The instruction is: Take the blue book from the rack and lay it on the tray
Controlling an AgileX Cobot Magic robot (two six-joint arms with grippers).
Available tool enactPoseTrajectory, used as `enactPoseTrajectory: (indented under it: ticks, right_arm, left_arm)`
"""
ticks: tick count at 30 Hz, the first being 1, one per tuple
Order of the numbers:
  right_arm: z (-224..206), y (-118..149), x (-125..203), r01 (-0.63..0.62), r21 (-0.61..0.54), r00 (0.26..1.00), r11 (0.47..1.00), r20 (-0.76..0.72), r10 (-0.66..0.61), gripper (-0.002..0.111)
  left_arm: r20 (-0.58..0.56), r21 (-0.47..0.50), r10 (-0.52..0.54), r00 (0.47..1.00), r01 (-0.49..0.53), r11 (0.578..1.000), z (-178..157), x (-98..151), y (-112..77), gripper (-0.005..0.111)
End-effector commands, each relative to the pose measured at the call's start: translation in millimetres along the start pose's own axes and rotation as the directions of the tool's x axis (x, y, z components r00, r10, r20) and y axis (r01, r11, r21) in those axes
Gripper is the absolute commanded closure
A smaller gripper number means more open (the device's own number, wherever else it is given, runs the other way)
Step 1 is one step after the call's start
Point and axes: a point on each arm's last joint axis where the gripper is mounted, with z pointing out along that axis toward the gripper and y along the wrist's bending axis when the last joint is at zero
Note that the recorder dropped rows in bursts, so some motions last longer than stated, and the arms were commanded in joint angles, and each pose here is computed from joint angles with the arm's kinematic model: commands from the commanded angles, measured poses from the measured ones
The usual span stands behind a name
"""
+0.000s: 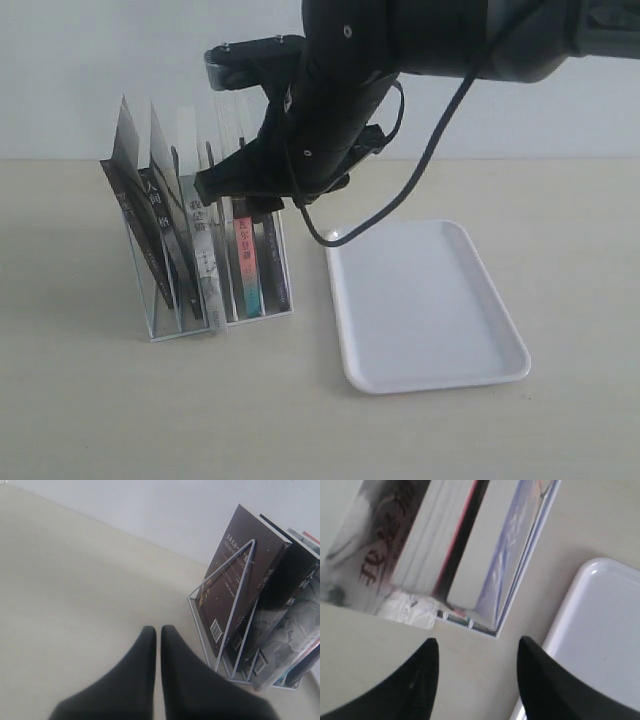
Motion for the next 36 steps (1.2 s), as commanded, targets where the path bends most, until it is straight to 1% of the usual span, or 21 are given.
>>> enactPoseTrajectory:
  ticks: [1,6,9,13,16,22,36]
  right_arm:
    - [-3,-4,-4,-0.002,0.038,0.999,0.999,0.041,0.001,0.061]
    - [-3,-3,-8,-0.009,0.033,0.996,0.999,0.090,0.006,0.061]
    - [-3,-3,-11,-0.035,0.023,0.992,0.999,0.120,0.032,0.061]
    - [-3,-3,-11,-0.036,0.026,0.992,0.999,0.125,0.033,0.061]
    - [-3,-5,-12,-0.058,0.043,0.990,0.997,0.132,0.052,0.061]
    - [-4,-9,-14,-0.048,0.091,0.987,0.995,0.160,0.033,0.061]
    - [-5,-8,-20,-0.084,0.065,0.974,0.994,0.215,0.068,0.061]
  left_arm:
    - [0.004,0.002,-0.004,1.000,0.004,1.000,0,0,0.0,0.103]
    - [0.004,0.002,-0.004,1.000,0.004,1.000,0,0,0.0,0.103]
    - [0.004,0.002,-0.004,1.000,0.004,1.000,0,0,0.0,0.103]
    - [0.004,0.002,-0.004,1.000,0.004,1.000,0,0,0.0,0.103]
    - [0.004,0.002,-0.004,1.000,0.004,1.000,0,0,0.0,0.103]
    - [0.004,0.002,-0.004,1.000,0.004,1.000,0,0,0.0,0.103]
    - [0.004,0.002,-0.004,1.000,0.004,1.000,0,0,0.0,0.103]
